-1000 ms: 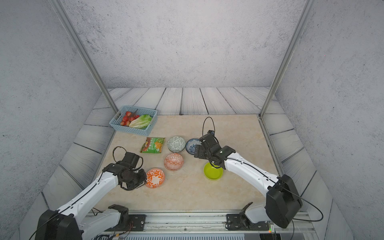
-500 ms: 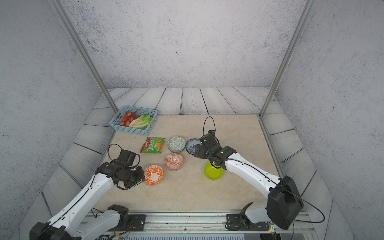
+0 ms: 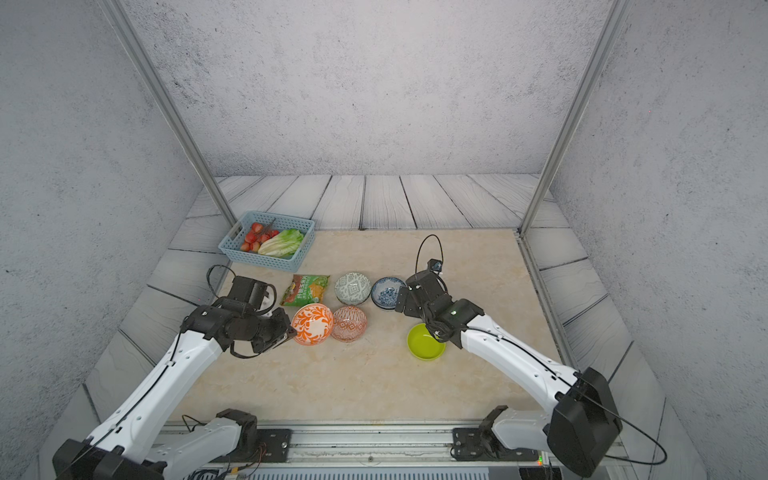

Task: Stack the bowls
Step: Pick up the bowl from the center of the board, then place the bowl on the bowl.

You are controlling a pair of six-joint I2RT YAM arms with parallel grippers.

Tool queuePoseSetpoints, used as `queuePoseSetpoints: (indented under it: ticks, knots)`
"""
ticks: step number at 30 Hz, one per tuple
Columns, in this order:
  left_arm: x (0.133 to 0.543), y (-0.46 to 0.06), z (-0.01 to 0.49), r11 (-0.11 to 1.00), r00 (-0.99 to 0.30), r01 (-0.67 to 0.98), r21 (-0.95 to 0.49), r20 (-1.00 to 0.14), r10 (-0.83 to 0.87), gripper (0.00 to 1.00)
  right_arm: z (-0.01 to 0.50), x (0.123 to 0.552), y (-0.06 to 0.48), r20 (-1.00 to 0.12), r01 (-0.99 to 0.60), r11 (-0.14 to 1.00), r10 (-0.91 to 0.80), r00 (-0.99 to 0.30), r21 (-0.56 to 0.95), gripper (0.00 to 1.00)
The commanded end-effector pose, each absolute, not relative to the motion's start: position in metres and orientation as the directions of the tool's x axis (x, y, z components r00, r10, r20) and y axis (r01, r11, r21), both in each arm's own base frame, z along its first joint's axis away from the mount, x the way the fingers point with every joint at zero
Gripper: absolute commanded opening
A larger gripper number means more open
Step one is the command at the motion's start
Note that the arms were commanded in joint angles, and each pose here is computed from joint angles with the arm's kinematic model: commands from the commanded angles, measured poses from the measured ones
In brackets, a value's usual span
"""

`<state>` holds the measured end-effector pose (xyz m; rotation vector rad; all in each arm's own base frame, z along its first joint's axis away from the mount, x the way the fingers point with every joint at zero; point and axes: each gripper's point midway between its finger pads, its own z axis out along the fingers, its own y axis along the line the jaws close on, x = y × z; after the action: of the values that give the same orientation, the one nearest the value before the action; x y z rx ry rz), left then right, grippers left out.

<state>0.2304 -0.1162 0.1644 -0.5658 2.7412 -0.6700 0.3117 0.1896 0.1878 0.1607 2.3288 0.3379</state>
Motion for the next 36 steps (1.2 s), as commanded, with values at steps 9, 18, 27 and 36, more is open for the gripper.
queuePoseSetpoints:
  ticks: [9, 18, 27, 36]
  knots:
    - [0.264, -0.167, 0.172, 0.814, -0.915, -0.212, -0.541, -0.183, -0.359, 0.0, 0.192, 0.313, 0.188, -0.699, 0.009, 0.961, 0.207, -0.685, 0.276, 0.99]
    - [0.279, -0.178, 0.145, 0.837, -0.922, -0.216, -0.502, -0.177, -0.344, 0.0, 0.191, 0.314, 0.188, -0.701, 0.005, 0.962, 0.203, -0.684, 0.274, 0.99]
    - [0.286, -0.183, 0.123, 0.859, -0.93, -0.219, -0.463, -0.169, -0.328, 0.0, 0.189, 0.315, 0.19, -0.702, 0.003, 0.962, 0.202, -0.683, 0.273, 0.99]
    - [0.291, -0.185, 0.112, 0.874, -0.931, -0.215, -0.435, -0.177, -0.318, 0.0, 0.189, 0.316, 0.191, -0.7, 0.002, 0.962, 0.2, -0.685, 0.272, 0.99]
